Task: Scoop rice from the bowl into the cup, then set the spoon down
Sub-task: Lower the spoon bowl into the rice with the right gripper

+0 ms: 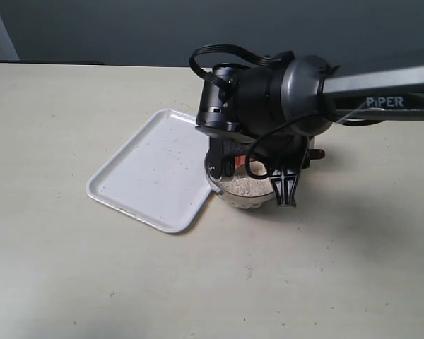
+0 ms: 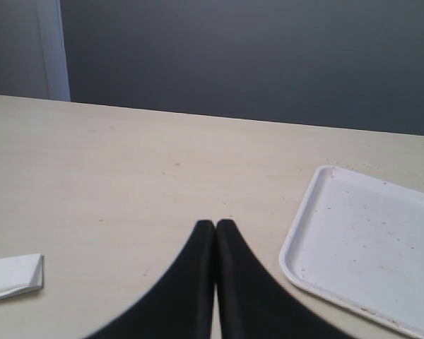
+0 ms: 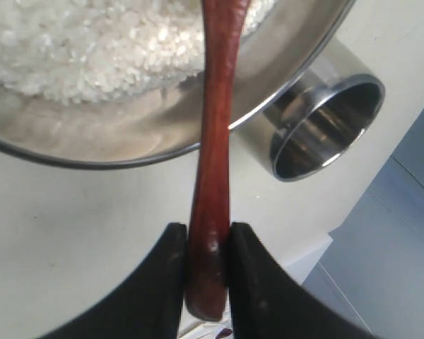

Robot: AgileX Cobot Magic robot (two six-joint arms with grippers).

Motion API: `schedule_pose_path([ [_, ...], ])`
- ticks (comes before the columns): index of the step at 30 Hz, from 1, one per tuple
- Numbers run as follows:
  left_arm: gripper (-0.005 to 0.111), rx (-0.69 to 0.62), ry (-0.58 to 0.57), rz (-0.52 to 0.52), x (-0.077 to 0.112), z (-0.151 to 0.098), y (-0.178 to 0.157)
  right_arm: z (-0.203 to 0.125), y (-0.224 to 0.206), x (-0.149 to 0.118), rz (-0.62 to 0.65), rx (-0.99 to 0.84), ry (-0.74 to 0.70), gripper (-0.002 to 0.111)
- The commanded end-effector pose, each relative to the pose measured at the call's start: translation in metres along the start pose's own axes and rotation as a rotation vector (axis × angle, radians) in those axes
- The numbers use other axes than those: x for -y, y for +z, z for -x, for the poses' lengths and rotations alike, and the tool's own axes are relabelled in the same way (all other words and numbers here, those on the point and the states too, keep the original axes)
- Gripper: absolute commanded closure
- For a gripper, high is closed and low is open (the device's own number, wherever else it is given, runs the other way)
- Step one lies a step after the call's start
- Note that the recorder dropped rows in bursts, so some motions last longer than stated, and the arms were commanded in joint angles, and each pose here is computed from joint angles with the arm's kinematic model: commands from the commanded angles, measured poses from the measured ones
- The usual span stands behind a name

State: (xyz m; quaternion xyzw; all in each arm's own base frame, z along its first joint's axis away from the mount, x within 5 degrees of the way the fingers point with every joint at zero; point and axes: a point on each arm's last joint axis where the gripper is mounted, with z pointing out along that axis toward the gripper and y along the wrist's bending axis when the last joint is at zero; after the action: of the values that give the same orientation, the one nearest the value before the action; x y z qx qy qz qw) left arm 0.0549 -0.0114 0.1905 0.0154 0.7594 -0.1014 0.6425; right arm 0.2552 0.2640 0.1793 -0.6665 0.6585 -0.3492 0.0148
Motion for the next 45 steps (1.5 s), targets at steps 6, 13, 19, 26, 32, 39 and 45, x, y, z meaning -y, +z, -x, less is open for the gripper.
schedule_pose_path([
  [6, 0.106, 0.011, -0.004, -0.002, 0.000, 0.002, -0.001, -0.001, -0.002, 0.005, -0.046, -0.005, -0.006, 0.109],
  [13, 0.106, 0.011, -0.004, -0.002, 0.000, 0.002, -0.001, -0.003, 0.002, 0.006, -0.024, -0.008, 0.013, 0.109],
  [19, 0.106, 0.011, -0.004, -0.002, 0.000, 0.002, -0.001, -0.013, 0.015, 0.011, 0.007, -0.036, 0.040, 0.109],
  [26, 0.106, 0.011, -0.004, -0.002, 0.000, 0.002, -0.001, -0.012, 0.014, 0.009, 0.026, -0.030, 0.039, 0.109],
  [32, 0.106, 0.011, -0.004, -0.002, 0.000, 0.002, -0.001, -0.011, 0.014, 0.006, 0.066, -0.017, 0.014, 0.109],
  [39, 0.106, 0.011, -0.004, -0.002, 0.000, 0.002, -0.001, -0.010, 0.014, 0.003, 0.101, -0.006, 0.006, 0.109],
  [45, 0.106, 0.011, -0.004, -0.002, 0.000, 0.002, -0.001, -0.011, 0.019, -0.007, 0.131, -0.020, -0.034, 0.109],
])
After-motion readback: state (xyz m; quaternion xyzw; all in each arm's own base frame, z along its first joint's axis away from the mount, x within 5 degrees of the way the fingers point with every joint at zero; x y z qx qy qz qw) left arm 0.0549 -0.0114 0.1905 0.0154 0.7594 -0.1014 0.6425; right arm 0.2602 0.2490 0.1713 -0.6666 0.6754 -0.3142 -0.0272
